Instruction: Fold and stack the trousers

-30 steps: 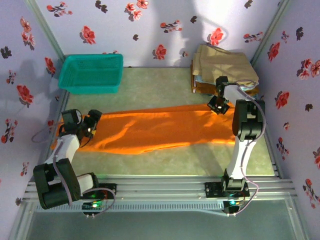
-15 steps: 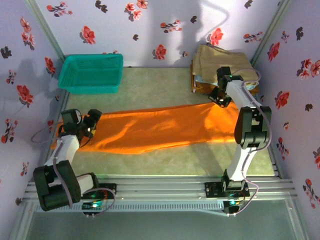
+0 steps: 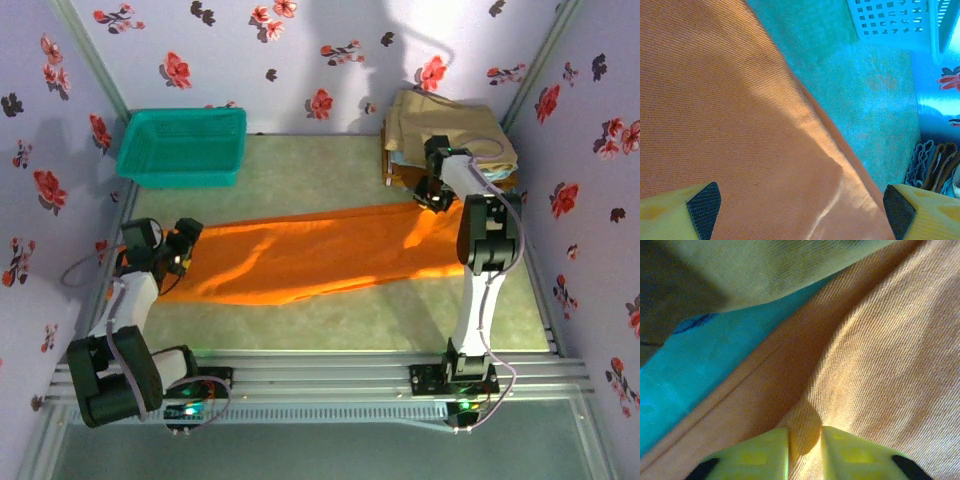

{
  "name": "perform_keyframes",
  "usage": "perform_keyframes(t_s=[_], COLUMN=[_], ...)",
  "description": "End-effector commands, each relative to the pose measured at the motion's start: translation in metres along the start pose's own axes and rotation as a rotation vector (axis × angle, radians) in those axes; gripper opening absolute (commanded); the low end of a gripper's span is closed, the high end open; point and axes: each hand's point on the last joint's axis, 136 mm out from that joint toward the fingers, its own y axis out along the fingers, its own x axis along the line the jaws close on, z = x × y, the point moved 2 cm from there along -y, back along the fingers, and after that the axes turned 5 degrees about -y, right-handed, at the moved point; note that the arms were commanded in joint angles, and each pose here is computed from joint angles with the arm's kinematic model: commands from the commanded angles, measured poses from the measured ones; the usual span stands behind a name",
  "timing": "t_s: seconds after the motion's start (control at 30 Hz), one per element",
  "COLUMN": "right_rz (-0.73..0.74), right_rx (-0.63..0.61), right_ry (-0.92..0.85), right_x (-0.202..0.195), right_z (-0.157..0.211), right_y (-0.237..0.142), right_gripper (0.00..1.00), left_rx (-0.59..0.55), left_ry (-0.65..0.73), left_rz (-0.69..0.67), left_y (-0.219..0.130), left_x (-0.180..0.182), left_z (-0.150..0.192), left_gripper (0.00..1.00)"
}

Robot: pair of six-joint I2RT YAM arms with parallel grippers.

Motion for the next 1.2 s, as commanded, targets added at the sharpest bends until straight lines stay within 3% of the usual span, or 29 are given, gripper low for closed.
perform_keyframes(t_s=[0.0,0.1,0.23,0.5,0.67,0.87,1.17], right_rz=[-0.022,-0.038,-0.095,-0.268,-0.329,-0.476,-0.509], right_rx=[-0.049,-0.096,-0.125,0.044,0.061,0.013,0.023], right_ry=[-0.037,-0.062,0.016,0.12,0.144,0.244,0.275], right_x=[0.011,0.011,-0.012,-0.044,-0.055,-0.041,-0.014], right_z=[-0.013,-0.001,0.04,0.164,0.213,0.211,0.184], right_y=[-0.021,-0.057,-0.088,-0.073,-0.07,-0.066,-0.047], right_gripper=[0.38,0.47,0.49,0.49,0.63,0.7,0.71], left_rx=[0.01,0.019,0.07,0.328,0.436,0.511,0.51], left_ry=[0.041,0.107,0.29,0.615,0.715,0.745,0.723], left_rz=[0.035,0.037,0.0,-0.005,0.043,0.069,0.067], left_y=[-0.008,-0.018,-0.028,-0.021,-0.007,0.018,0.046], left_x=[-0.015,-0.026,-0.044,-0.046,-0.057,-0.073,-0.082], left_z=[0.001,0.01,0.048,0.172,0.239,0.289,0.303], left_gripper=[0.88,0.89,0.89,0.82,0.82,0.83,0.83])
